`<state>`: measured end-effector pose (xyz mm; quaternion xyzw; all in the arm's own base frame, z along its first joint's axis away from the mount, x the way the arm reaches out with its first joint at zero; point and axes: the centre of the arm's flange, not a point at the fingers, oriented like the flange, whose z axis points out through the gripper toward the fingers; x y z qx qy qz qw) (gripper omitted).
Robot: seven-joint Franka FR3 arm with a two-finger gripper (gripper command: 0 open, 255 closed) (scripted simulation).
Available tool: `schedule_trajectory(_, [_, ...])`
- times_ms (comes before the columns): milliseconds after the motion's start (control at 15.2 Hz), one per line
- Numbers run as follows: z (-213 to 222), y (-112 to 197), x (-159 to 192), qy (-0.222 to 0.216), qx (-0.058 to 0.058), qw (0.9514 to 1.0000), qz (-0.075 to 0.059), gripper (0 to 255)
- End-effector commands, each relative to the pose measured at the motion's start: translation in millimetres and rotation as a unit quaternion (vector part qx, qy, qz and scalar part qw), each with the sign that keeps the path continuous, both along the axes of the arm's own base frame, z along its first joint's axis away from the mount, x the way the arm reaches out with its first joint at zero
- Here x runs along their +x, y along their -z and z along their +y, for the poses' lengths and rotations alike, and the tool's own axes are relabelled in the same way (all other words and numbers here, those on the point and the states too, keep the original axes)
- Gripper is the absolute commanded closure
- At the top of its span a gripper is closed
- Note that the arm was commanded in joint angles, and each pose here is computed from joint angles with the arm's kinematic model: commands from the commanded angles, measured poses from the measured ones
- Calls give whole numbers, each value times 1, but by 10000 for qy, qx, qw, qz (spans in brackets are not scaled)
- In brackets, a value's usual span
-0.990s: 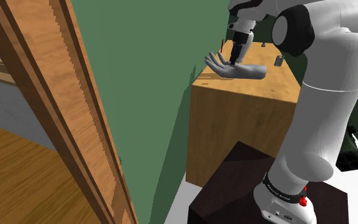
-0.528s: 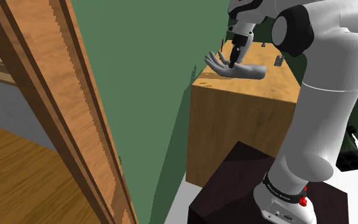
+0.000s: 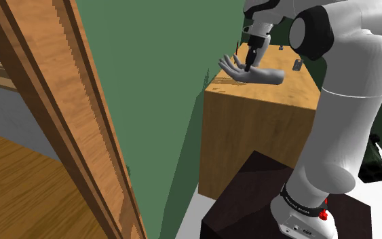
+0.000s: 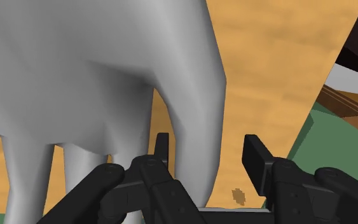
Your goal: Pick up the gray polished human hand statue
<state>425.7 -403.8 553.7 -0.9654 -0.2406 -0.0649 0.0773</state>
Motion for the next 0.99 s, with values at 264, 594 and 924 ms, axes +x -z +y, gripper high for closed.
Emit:
schedule_trajectory(264, [0,-30,-2,14,2,10000,11,255])
schedule_trajectory(594, [0,-56,-2,14,2,10000,11,255])
schedule_trajectory(924, [0,-73,-2,14,2,10000,11,255])
